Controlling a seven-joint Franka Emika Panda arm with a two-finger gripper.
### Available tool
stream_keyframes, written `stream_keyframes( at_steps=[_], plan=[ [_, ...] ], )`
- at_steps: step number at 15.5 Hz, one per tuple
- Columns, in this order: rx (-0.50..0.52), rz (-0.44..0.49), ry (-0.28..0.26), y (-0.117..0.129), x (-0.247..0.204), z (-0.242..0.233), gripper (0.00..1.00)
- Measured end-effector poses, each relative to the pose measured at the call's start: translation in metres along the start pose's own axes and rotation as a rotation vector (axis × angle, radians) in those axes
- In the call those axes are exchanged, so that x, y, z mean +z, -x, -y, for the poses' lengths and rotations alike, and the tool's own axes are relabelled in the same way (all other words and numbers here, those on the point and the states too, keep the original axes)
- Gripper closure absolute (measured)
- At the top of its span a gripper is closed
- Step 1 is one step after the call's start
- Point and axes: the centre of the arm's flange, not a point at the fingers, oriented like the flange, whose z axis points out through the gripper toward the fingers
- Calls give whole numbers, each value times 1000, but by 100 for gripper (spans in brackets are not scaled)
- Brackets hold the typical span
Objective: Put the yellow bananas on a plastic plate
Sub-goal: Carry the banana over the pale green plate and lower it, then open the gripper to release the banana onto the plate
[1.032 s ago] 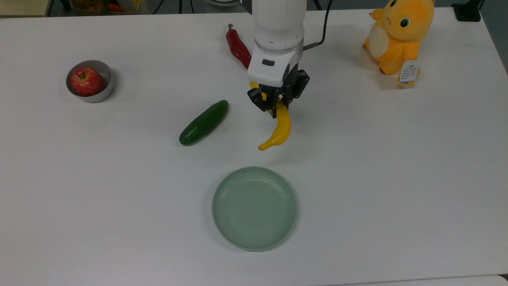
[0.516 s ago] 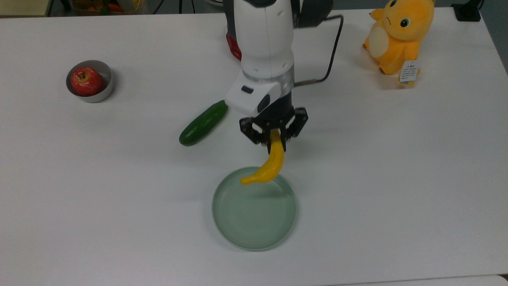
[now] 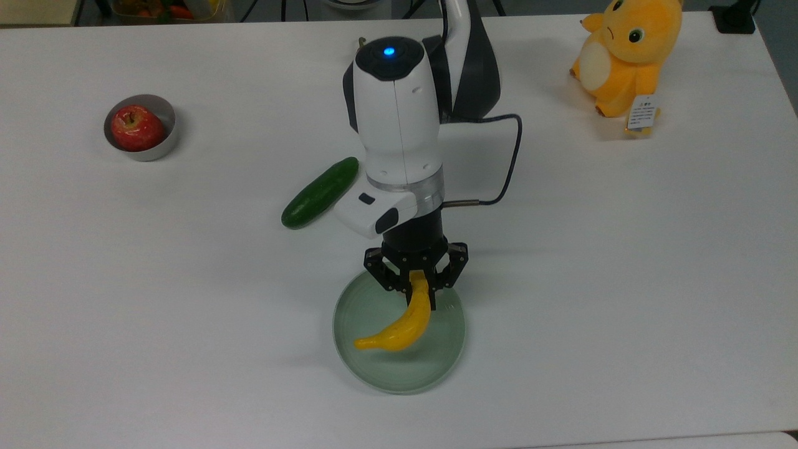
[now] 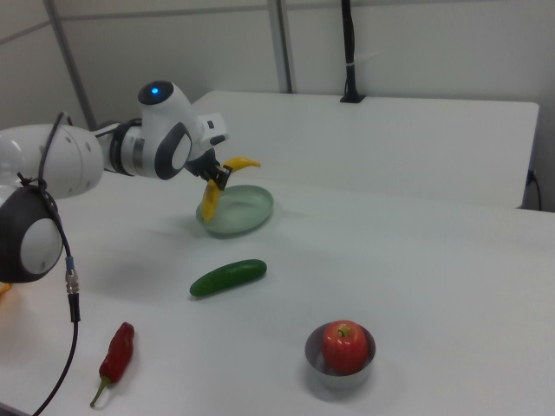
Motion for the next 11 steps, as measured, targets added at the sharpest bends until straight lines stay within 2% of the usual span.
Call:
stream_keyframes(
  at_steps=[5, 9, 11],
  plan=[
    [17, -24, -2, 4, 26, -4, 71],
    [18, -28, -2, 3, 27, -4, 37],
    [18, -28, -2, 3, 26, -4, 17]
  ],
)
